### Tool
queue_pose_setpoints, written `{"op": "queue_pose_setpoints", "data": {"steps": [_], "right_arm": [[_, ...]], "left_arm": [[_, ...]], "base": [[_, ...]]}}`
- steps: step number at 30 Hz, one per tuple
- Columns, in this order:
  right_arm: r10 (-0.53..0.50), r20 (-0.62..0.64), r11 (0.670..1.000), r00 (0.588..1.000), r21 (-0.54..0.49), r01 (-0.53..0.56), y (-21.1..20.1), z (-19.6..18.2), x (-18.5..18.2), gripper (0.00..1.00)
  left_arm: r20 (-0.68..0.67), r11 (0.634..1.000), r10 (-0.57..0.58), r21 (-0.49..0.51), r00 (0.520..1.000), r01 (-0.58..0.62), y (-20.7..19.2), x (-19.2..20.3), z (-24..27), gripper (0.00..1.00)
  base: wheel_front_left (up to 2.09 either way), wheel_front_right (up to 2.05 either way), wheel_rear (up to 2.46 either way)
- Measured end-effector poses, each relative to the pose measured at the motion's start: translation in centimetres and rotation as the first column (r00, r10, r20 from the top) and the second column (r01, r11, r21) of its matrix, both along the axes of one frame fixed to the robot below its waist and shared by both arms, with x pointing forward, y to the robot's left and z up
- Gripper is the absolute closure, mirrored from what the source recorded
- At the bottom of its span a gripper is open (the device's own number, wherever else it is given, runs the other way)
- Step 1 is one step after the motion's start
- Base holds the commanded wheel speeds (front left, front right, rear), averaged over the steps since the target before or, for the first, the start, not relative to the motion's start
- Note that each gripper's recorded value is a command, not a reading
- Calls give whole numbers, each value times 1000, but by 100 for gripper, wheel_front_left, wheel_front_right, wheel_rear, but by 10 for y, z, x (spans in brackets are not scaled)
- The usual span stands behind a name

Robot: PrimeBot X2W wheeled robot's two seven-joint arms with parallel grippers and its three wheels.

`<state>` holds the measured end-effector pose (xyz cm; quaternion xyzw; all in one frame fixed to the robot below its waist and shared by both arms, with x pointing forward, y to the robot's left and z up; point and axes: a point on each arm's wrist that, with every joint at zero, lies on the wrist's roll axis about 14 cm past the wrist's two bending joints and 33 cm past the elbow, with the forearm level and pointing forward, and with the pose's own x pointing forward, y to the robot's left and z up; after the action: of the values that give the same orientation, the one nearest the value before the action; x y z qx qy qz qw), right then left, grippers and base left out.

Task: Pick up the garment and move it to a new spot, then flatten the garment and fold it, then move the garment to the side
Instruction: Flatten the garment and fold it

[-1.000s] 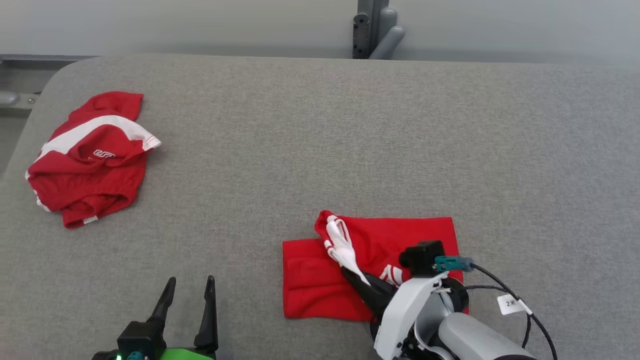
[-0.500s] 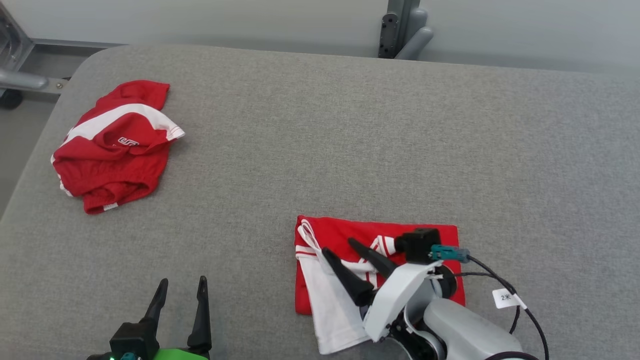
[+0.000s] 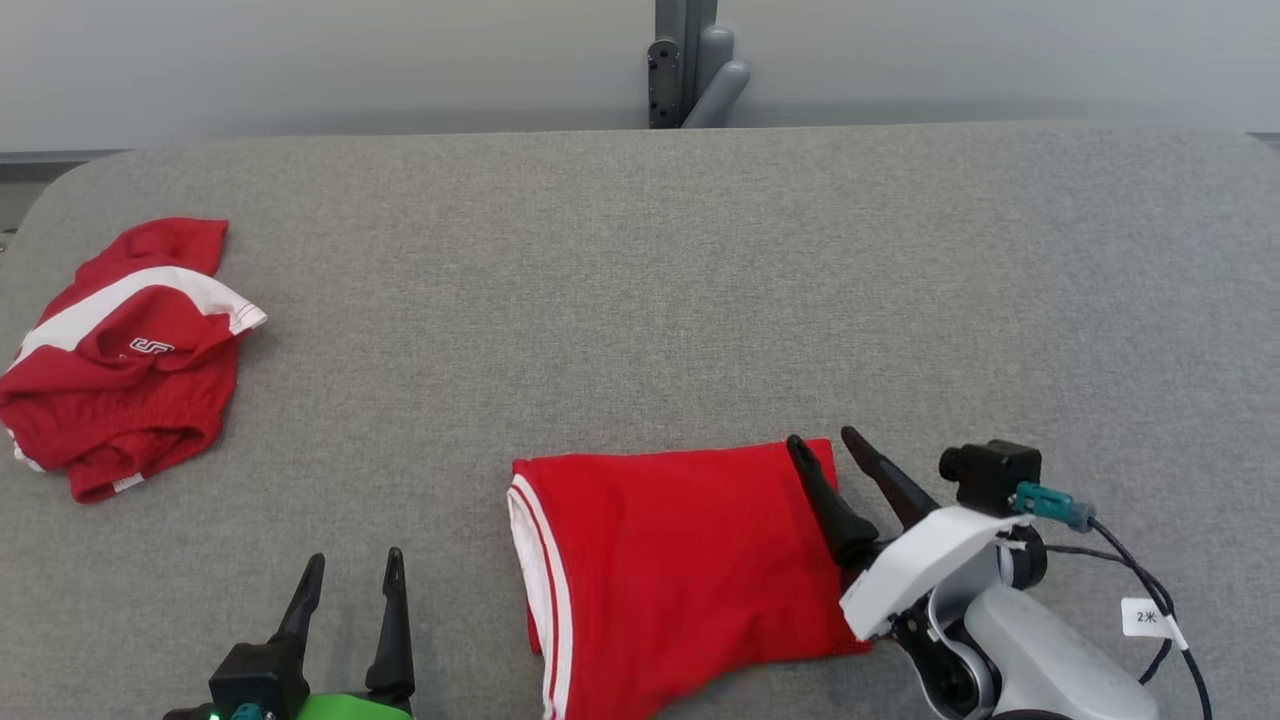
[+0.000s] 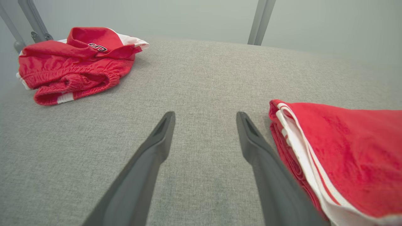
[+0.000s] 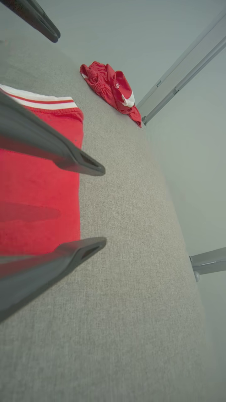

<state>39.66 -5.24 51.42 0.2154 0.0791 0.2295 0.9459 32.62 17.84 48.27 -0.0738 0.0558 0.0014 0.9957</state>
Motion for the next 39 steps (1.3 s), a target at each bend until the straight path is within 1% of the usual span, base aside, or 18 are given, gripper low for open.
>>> {"op": "queue_pose_setpoints", "data": {"steps": [7, 13, 18, 23, 25, 32, 39], "right_arm": [[-58, -7, 998, 998, -29, 58, -22, -9, -9, 0], [-157, -3, 986, 988, -58, 157, -53, -15, -15, 0], [-228, 50, 965, 972, -121, 233, -81, -10, -21, 0], [-303, 123, 931, 945, -176, 321, -110, 1, -28, 0], [-331, 141, 918, 933, -181, 353, -119, 5, -32, 0], [-368, 207, 884, 907, -225, 410, -135, 16, -47, 0], [-361, 270, 869, 892, -249, 427, -134, 30, -55, 0]], "left_arm": [[10, 1000, -7, 0, 1000, 7, -2, 2, 3, 0], [18, 1000, -6, 5, 1000, 6, -1, 1, 5, 0], [26, 1000, -6, 12, 1000, 6, -1, 2, 8, 0], [47, 1000, -26, 14, 999, 26, -8, 8, 14, 0], [53, 999, -38, 15, 998, 37, -11, 11, 16, 0], [82, 997, -73, 18, 994, 72, -23, 16, 25, 0], [116, 996, -85, 13, 990, 84, -28, 17, 36, 0]], "base": [[0, 0, 0], [0, 0, 0], [0, 0, 0], [0, 0, 0], [0, 0, 0], [0, 0, 0], [0, 0, 0]]}}
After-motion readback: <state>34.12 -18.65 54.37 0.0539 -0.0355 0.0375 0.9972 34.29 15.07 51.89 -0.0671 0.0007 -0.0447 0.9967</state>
